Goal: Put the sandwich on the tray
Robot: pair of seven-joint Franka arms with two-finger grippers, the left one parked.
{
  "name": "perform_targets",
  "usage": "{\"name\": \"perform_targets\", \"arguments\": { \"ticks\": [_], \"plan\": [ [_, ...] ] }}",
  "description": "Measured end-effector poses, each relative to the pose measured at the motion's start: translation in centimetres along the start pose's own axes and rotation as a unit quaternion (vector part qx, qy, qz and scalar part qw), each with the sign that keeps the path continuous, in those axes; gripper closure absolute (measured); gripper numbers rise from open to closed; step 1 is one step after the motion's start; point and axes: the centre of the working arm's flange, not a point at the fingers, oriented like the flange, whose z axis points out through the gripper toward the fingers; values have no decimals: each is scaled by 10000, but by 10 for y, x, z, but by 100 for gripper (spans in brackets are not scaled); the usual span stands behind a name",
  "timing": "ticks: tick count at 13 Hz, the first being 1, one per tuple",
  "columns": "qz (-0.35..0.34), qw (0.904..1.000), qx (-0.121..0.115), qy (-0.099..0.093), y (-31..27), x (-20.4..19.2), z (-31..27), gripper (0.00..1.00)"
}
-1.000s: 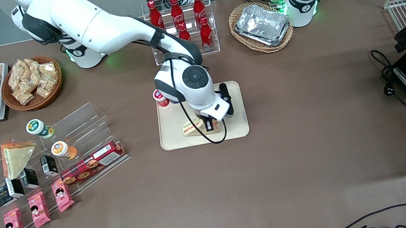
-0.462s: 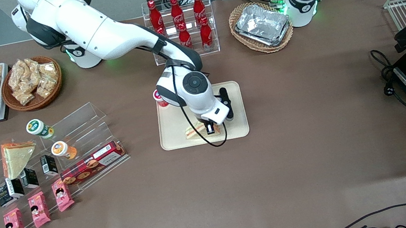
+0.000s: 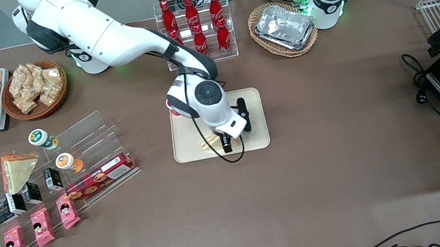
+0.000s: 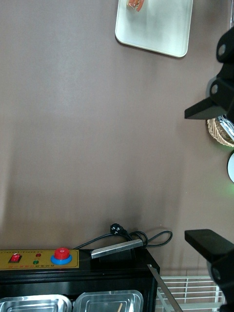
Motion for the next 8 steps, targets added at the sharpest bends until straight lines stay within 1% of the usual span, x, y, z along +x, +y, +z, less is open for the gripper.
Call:
{"name": "perform_targets", "arguments": {
  "ticks": [2,4,5,6,7,8],
  "plan": [
    [401,9990,79,198,23,-18,-25,0],
    [790,9961,215,315,40,-38,-66,0],
    [963,9945,249,327,46,-48,-88,0],
    [1127,9928,236,318,51,-58,-110,0],
    [1295,9910,224,268,57,-71,-130,0],
    [1488,9884,265,166,62,-87,-149,0]
  ]
}}
